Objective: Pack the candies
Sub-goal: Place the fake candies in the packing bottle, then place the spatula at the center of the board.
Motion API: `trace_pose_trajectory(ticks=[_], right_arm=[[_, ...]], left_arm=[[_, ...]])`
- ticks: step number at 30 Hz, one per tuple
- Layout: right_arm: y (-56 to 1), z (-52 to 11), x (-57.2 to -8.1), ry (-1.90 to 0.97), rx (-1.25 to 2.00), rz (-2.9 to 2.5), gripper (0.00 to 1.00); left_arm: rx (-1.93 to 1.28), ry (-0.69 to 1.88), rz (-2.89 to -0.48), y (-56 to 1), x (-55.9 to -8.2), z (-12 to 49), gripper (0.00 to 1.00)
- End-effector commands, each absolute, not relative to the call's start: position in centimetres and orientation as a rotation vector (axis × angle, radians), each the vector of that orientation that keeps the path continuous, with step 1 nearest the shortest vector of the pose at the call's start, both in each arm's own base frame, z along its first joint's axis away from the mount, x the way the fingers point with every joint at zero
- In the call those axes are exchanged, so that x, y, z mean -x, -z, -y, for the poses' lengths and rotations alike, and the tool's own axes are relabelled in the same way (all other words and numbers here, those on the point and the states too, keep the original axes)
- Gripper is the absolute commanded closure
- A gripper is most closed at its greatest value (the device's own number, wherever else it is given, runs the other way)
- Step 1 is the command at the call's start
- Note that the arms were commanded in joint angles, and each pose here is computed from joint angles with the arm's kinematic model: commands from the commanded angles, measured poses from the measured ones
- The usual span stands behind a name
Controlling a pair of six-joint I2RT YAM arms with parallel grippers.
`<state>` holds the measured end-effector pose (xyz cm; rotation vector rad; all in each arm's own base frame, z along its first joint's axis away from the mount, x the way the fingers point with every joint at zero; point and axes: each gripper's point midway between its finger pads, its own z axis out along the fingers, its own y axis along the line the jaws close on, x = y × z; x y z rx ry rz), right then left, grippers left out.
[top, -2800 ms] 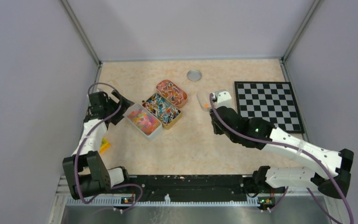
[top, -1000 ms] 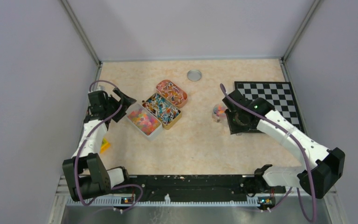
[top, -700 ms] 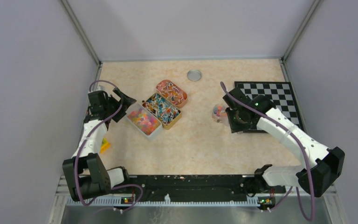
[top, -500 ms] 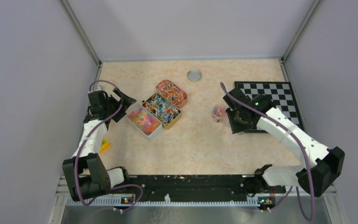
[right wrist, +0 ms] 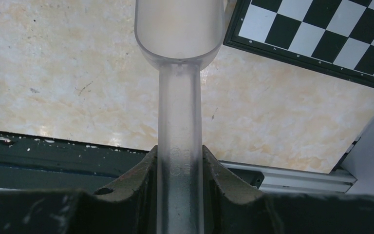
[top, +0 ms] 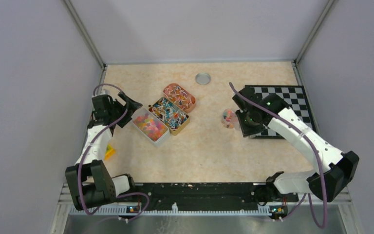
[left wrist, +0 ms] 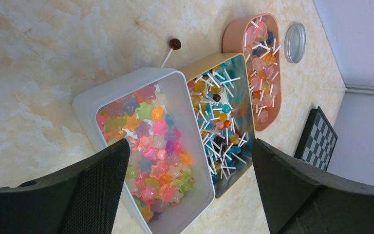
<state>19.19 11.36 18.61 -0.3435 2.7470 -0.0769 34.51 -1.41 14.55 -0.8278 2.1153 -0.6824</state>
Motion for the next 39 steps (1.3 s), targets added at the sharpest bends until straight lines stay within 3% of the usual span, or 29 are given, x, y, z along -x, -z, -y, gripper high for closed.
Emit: trace_pose_trajectory(ticks=[1, 8, 15, 39], right_arm=[[-20.5, -11.6, -20.2, 0.050, 0.350, -2.702, 1.00], [-21.6, -16.6, -21.6, -0.291, 0.527, -2.513, 1.00], [-20.4, -19.8, -23.6, -0.388, 0.469, -2.310, 1.00], [-10.4, -24.0, -26.2, -0.097, 0.349, -2.148, 1.00]], left_arm=[[0.780, 0.686, -2.052, -16.4, -35.3, 1.3, 0.01], [0.775, 0.715, -2.054, -16.4, -35.3, 1.7, 0.01], [0.766, 0.730, -2.039, -16.8, -35.3, 1.9, 0.01], [0.772, 0.750, -2.042, -16.5, -35.2, 2.1, 0.01]])
